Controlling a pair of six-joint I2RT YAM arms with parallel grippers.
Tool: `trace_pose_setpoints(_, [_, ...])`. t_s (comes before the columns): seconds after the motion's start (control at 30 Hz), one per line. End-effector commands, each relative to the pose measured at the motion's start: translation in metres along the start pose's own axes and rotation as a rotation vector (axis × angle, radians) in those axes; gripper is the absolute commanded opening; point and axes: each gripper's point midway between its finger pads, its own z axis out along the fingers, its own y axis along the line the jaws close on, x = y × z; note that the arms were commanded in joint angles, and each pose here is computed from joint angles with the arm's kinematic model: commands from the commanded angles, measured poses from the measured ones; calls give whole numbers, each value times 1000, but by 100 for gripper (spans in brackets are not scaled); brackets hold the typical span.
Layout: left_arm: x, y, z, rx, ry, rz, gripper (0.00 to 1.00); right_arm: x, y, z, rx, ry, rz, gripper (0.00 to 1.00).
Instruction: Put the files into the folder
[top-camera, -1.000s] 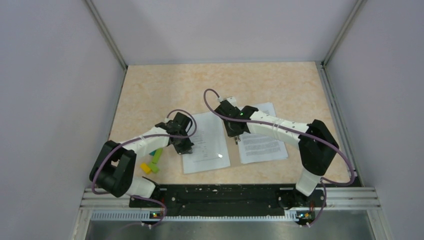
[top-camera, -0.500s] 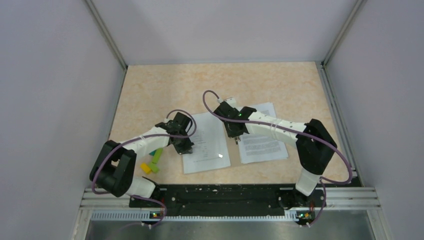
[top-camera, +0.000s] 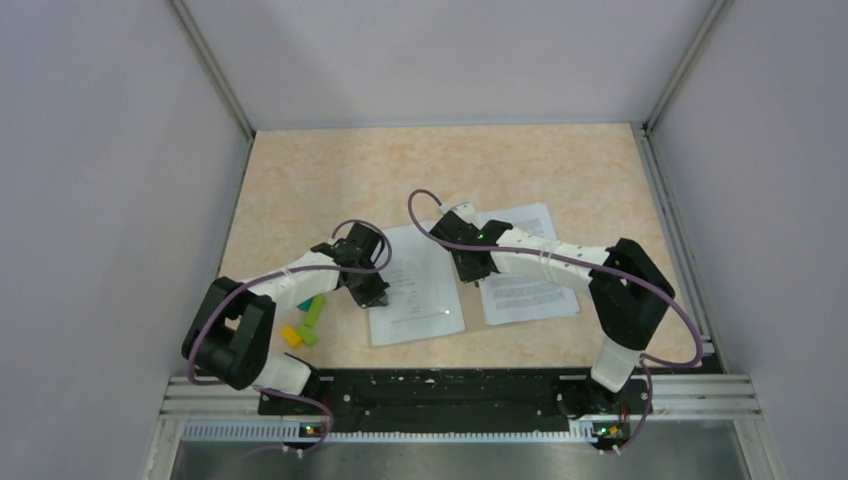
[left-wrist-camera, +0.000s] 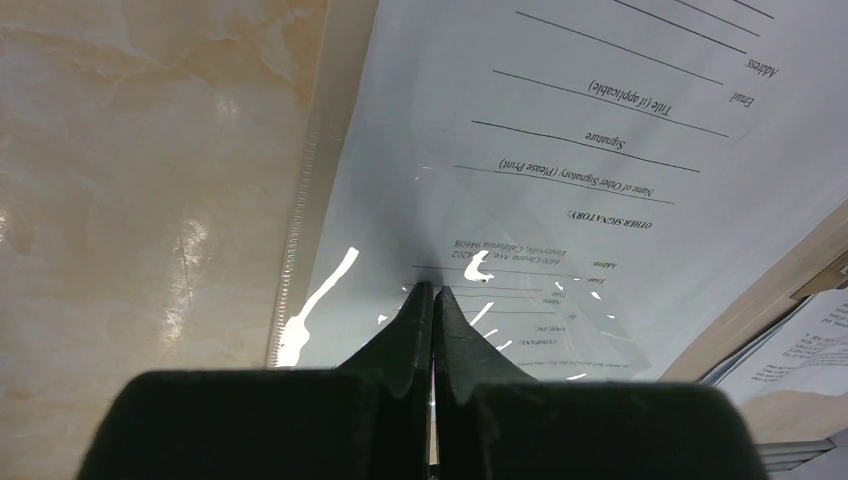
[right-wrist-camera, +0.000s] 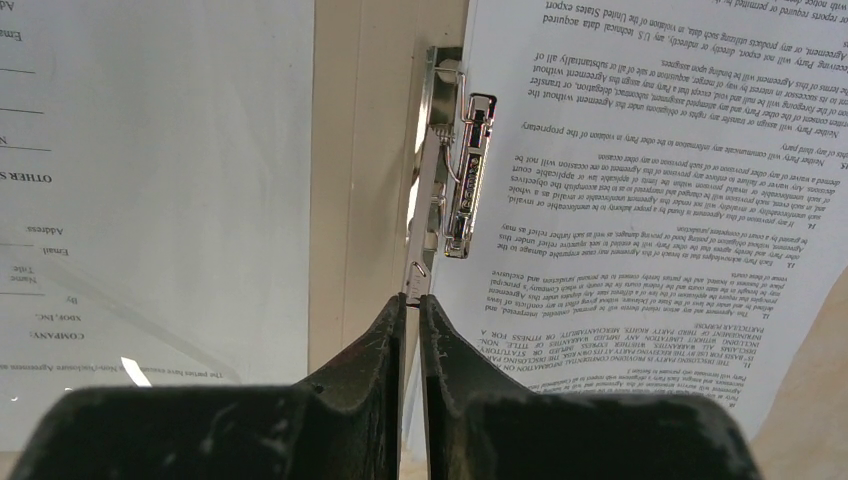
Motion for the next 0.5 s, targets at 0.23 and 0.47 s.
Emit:
trace_pose_setpoints(0.23, [12, 51, 21, -190, 29, -52, 0, 29, -15, 3, 43, 31, 12, 7])
trace_pose_setpoints(0.47, [11, 61, 21, -214, 14, -75, 0, 47, -26, 12, 57, 61, 42, 7])
